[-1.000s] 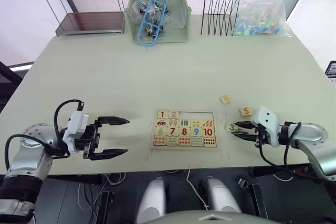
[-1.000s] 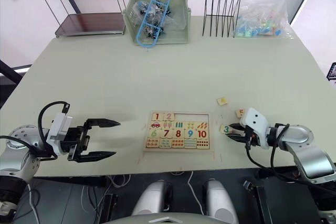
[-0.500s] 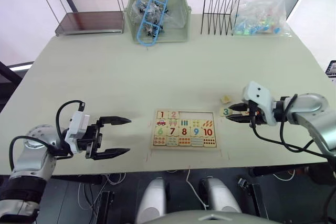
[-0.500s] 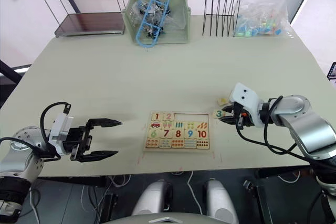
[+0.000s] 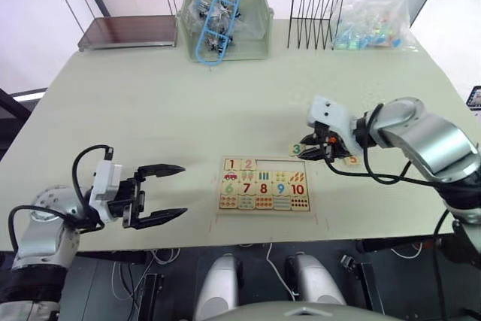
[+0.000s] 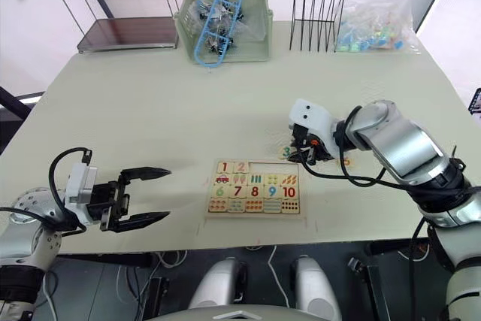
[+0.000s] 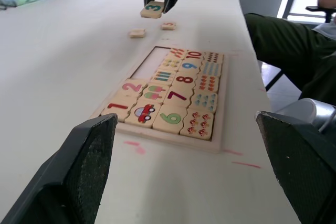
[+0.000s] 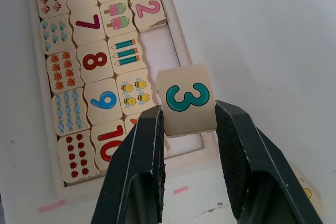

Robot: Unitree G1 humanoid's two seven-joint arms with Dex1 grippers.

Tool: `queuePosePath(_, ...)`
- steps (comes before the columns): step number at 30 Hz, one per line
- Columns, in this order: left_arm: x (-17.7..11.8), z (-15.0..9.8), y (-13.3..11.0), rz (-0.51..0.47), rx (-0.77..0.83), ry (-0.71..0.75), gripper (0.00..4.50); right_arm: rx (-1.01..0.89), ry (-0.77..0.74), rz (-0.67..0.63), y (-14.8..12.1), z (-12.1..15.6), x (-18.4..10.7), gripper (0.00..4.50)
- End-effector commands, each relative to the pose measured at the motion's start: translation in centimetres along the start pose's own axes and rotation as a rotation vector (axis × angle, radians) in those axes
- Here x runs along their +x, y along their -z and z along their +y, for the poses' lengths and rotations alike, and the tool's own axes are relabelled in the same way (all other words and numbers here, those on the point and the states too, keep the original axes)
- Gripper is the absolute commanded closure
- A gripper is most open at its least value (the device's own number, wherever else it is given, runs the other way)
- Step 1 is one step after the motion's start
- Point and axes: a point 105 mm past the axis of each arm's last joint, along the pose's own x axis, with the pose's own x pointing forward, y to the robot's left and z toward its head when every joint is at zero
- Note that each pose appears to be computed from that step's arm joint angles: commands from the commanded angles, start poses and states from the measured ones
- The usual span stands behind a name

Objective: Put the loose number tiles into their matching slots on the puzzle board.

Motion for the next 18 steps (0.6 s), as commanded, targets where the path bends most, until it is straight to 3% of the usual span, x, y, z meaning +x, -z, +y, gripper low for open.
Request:
queuePosePath(1, -0.2, 0.2, -1.0, -0.008, 0.032, -0.041, 0.0, -0.027, 0.006, 0.014, -1.3, 0.0, 0.1, 3.64)
queuePosePath(9, -0.3, 0.4, -1.3, -0.009, 0.033, -0.111, 0.0, -0.041, -0.014, 0.065, -3.3, 0.4, 2.5, 3.64)
queuePosePath(18, -0.1, 0.0, -1.4, -0.007, 0.019, -0.145, 0.0, -0.077, -0.032, 0.091, -3.5, 1.3, 4.9, 3.64)
